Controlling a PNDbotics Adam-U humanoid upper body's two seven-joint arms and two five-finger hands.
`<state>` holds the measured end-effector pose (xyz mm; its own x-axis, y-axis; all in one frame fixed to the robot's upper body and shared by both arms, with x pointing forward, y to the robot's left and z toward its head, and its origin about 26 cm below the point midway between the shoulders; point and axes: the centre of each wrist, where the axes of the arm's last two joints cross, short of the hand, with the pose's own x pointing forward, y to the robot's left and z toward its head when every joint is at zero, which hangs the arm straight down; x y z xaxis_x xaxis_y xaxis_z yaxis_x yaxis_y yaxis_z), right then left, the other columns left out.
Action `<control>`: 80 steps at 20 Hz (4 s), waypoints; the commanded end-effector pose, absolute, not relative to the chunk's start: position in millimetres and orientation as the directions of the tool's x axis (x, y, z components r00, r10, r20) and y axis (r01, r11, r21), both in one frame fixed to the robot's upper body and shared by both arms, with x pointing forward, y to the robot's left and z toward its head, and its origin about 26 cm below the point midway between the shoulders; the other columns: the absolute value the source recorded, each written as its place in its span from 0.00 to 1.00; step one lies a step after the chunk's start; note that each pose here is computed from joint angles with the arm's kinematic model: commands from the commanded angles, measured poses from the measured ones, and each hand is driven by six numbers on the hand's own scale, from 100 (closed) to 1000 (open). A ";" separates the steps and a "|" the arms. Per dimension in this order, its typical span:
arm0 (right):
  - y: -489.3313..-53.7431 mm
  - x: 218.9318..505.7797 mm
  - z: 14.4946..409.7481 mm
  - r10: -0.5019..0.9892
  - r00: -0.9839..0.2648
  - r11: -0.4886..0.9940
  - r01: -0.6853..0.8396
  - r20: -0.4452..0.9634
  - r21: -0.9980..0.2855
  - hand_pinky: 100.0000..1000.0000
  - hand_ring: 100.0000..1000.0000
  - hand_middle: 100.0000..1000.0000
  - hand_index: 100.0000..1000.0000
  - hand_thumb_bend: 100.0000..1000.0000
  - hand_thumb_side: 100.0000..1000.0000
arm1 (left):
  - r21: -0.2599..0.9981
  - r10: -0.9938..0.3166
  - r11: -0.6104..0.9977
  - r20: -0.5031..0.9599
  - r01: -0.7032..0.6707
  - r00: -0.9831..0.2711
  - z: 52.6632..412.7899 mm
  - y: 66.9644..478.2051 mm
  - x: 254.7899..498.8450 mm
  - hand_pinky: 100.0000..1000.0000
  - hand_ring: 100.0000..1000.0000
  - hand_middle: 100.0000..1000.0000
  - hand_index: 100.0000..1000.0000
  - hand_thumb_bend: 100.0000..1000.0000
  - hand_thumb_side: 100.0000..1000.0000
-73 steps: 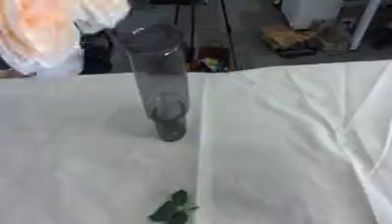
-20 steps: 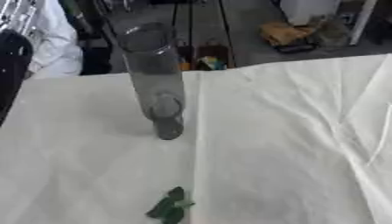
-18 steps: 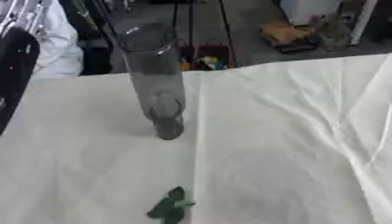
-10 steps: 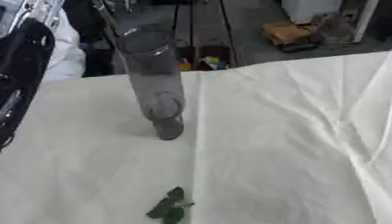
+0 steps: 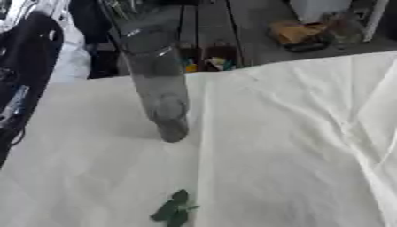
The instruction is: Arrange flowers into the vase.
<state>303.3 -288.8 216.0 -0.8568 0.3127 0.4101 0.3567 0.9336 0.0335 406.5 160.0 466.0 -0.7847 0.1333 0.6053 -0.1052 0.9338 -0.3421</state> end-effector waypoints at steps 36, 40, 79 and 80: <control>-290.6 300.4 225.5 0.298 -0.867 0.942 0.334 0.399 0.023 0.72 0.56 0.42 0.80 0.00 0.92 | -0.361 0.201 0.931 0.649 -0.064 -0.734 468.4 142.0 391.3 0.00 0.00 0.00 0.00 0.00 0.71; -290.6 300.4 225.7 0.297 -0.868 0.943 0.333 0.398 0.022 0.72 0.56 0.41 0.81 0.00 0.92 | -0.375 0.202 0.924 0.646 -0.076 -0.736 468.9 142.5 391.3 0.00 0.00 0.00 0.00 0.00 0.71; -293.8 297.4 211.9 0.291 -0.829 0.928 0.366 0.478 0.069 0.73 0.57 0.43 0.81 0.00 0.92 | -0.284 0.089 0.905 0.856 -0.318 -0.510 463.8 140.7 418.4 0.00 0.00 0.00 0.00 0.00 0.73; -293.5 297.4 211.5 0.290 -0.827 0.928 0.366 0.481 0.070 0.73 0.57 0.43 0.81 0.00 0.92 | -0.278 0.087 0.907 0.858 -0.316 -0.506 464.7 140.0 416.0 0.00 0.00 0.00 0.00 0.00 0.74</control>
